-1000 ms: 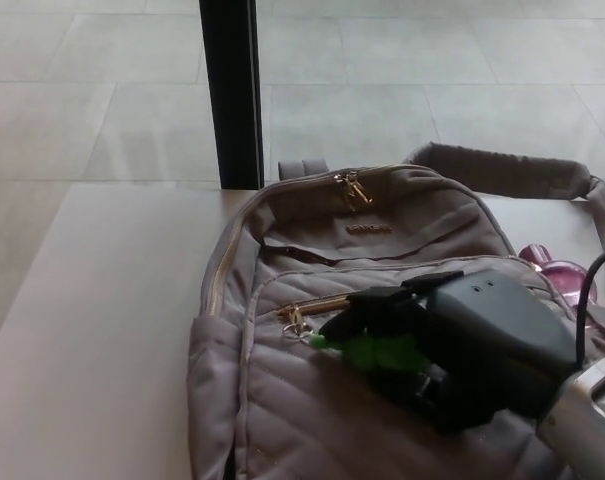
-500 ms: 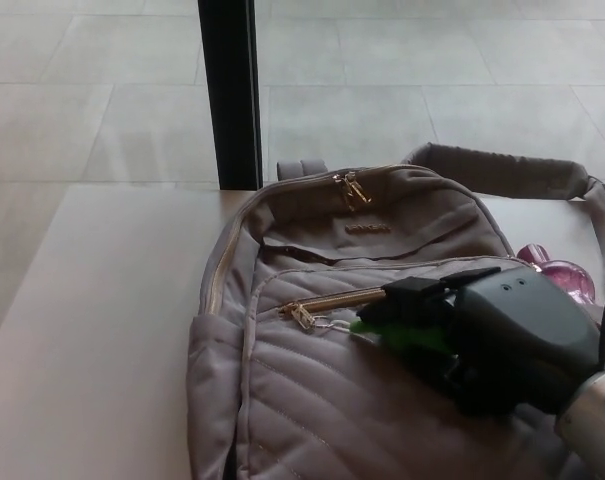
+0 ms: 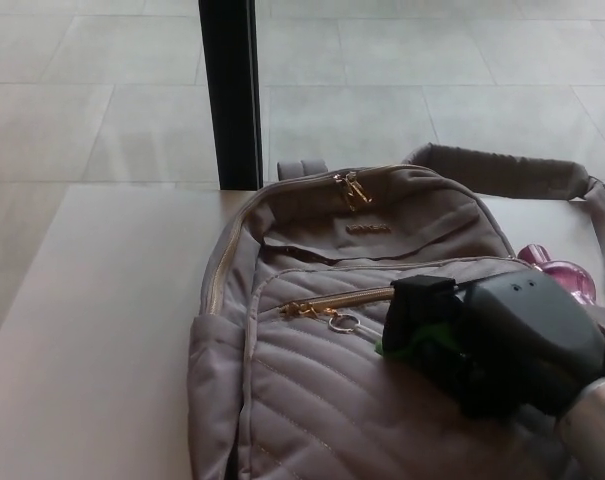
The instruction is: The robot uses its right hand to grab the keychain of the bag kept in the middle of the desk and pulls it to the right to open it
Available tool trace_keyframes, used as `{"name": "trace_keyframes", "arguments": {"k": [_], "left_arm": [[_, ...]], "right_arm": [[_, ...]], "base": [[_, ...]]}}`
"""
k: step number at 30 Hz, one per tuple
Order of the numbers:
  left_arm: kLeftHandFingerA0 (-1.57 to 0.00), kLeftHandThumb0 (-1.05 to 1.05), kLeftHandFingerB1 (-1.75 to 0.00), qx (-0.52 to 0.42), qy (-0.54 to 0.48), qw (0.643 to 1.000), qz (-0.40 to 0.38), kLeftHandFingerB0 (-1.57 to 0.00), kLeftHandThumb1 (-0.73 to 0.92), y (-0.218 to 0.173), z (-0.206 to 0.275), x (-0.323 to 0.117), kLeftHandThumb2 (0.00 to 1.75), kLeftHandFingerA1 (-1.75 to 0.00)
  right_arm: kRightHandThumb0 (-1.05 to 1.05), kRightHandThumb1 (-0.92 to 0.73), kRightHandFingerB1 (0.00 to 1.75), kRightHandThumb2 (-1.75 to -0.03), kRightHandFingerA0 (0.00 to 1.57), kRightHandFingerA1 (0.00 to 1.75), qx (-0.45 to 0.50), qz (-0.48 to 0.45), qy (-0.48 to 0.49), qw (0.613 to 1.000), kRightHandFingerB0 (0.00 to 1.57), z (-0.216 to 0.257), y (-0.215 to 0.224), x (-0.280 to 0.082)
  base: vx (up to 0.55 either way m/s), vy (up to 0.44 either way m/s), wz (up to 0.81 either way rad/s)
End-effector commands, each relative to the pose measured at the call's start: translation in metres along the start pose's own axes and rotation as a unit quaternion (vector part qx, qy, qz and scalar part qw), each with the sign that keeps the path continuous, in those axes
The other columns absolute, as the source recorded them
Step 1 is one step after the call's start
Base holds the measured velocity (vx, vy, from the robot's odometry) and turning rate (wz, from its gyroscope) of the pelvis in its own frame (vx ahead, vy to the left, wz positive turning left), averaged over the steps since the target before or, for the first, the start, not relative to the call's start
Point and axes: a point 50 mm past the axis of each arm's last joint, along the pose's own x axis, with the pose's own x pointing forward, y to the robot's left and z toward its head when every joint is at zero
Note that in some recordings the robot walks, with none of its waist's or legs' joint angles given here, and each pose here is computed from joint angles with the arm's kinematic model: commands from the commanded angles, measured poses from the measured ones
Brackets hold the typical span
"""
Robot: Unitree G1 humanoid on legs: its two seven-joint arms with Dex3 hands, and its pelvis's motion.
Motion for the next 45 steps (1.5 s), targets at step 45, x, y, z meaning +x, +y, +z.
{"name": "trace_keyframes", "arguments": {"k": [45], "left_arm": [[-0.49, -0.64, -0.46, 0.043, -0.016, 0.999, 0.004, -0.48, 0.77, 0.006, -0.004, -0.006, 0.63, -0.49]], "right_arm": [[-0.23, -0.44, 1.42, -0.92, 0.87, 1.74, -0.309, -0.029, 0.109, 0.944, 0.75, -0.14, -0.08, -0.049]], "base": [[0.0, 0.0, 0.0]]}}
